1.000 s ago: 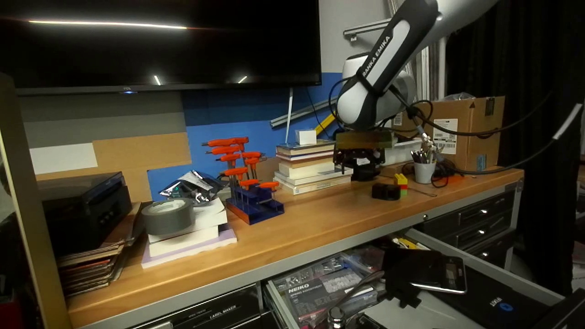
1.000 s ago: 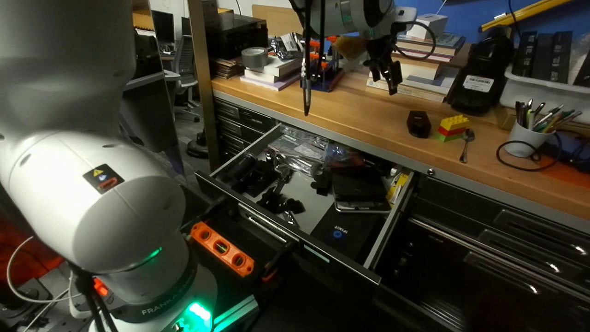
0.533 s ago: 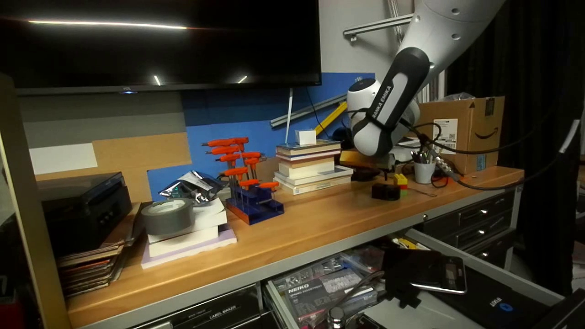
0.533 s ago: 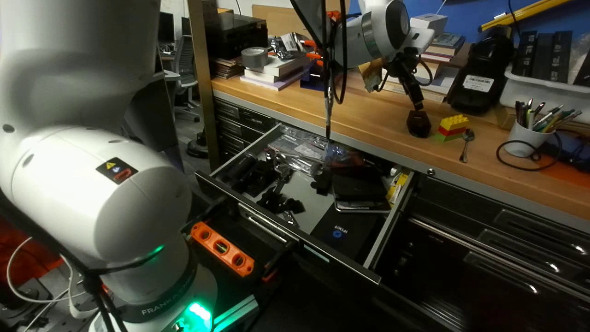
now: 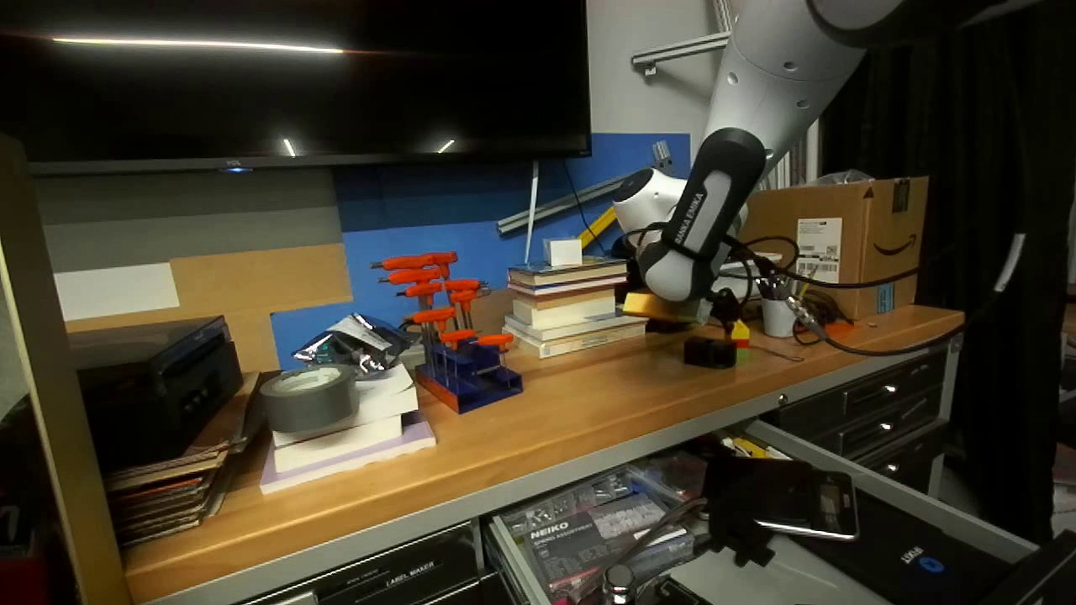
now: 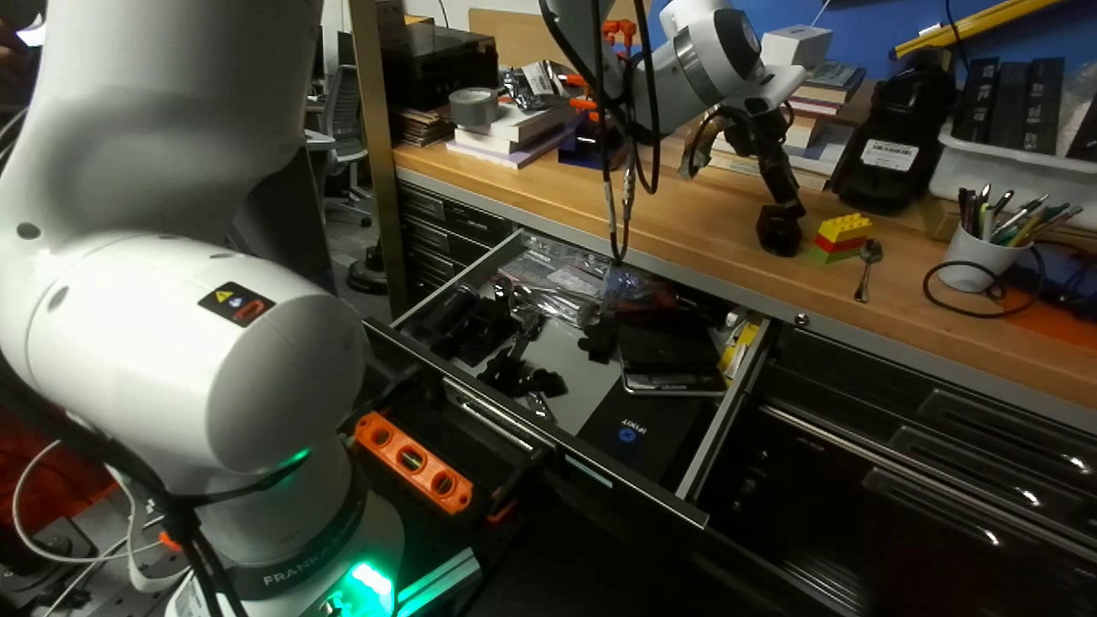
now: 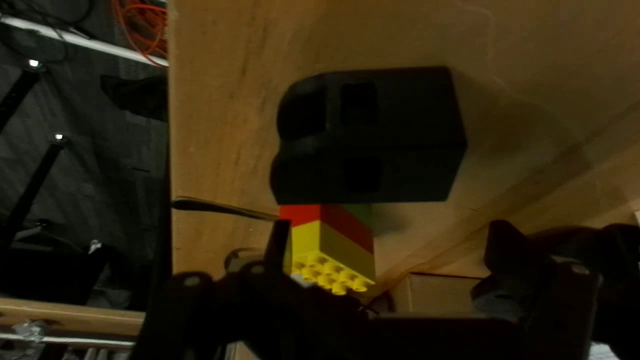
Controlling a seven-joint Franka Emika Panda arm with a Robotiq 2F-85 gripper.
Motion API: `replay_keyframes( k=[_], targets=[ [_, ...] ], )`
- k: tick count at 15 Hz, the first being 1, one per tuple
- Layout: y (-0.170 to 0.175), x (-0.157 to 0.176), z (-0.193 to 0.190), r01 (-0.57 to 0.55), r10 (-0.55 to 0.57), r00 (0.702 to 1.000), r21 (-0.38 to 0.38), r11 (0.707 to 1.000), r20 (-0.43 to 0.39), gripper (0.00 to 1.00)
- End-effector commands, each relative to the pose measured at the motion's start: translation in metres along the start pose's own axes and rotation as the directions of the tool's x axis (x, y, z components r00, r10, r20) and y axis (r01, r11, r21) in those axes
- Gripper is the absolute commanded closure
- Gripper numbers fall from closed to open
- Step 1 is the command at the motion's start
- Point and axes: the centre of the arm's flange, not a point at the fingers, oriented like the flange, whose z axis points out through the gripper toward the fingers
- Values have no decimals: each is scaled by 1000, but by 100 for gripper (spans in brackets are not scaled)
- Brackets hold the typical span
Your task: Put the black objects in the drawer and close it
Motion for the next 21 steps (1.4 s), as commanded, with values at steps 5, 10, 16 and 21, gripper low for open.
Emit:
replay_keyframes(
  k=[5, 10, 16, 21],
  targets=[
    [-4, -4, 5, 2, 1, 1000, -139, 990, 18, 0],
    [-2, -7, 10, 5, 1, 998, -102, 995, 63, 0],
    [-1, -7, 15, 8, -2, 993, -53, 999, 119, 0],
    [0, -10, 22, 8, -4, 987, -24, 1000, 162, 0]
  ],
)
